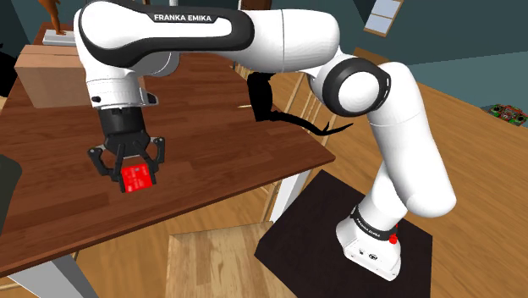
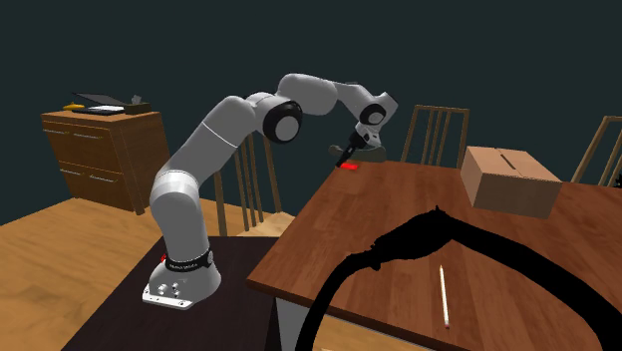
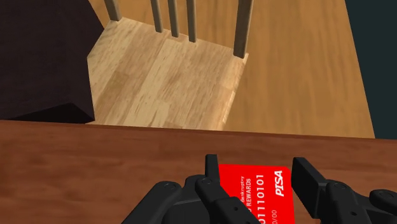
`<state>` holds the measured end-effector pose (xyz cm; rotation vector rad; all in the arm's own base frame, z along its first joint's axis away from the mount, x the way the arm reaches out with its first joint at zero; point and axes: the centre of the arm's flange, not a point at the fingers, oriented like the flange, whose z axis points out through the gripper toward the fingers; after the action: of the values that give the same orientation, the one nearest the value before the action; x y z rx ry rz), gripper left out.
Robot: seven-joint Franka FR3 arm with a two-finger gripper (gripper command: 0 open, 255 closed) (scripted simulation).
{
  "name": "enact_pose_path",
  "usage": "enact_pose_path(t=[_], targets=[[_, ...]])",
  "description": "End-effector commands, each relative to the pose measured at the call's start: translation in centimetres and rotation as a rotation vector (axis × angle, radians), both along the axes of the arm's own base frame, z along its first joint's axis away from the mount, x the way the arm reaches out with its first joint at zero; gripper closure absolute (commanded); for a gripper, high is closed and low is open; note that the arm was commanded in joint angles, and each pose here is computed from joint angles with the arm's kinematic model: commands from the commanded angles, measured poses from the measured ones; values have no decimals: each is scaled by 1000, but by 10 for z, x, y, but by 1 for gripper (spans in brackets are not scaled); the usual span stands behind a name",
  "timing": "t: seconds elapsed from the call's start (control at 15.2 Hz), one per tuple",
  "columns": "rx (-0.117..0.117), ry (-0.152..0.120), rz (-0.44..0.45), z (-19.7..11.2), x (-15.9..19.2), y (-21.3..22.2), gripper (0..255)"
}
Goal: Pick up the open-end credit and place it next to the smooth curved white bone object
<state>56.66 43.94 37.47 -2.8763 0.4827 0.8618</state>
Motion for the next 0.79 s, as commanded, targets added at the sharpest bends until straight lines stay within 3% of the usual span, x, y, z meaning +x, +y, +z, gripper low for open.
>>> enact_pose_path(t=[0.0,0.46,0.73], targets=[[0,-1,0,-11,0,0,255],[0,-1,0,-48,0,0,255],[0,-1,0,-52,0,0,255]])
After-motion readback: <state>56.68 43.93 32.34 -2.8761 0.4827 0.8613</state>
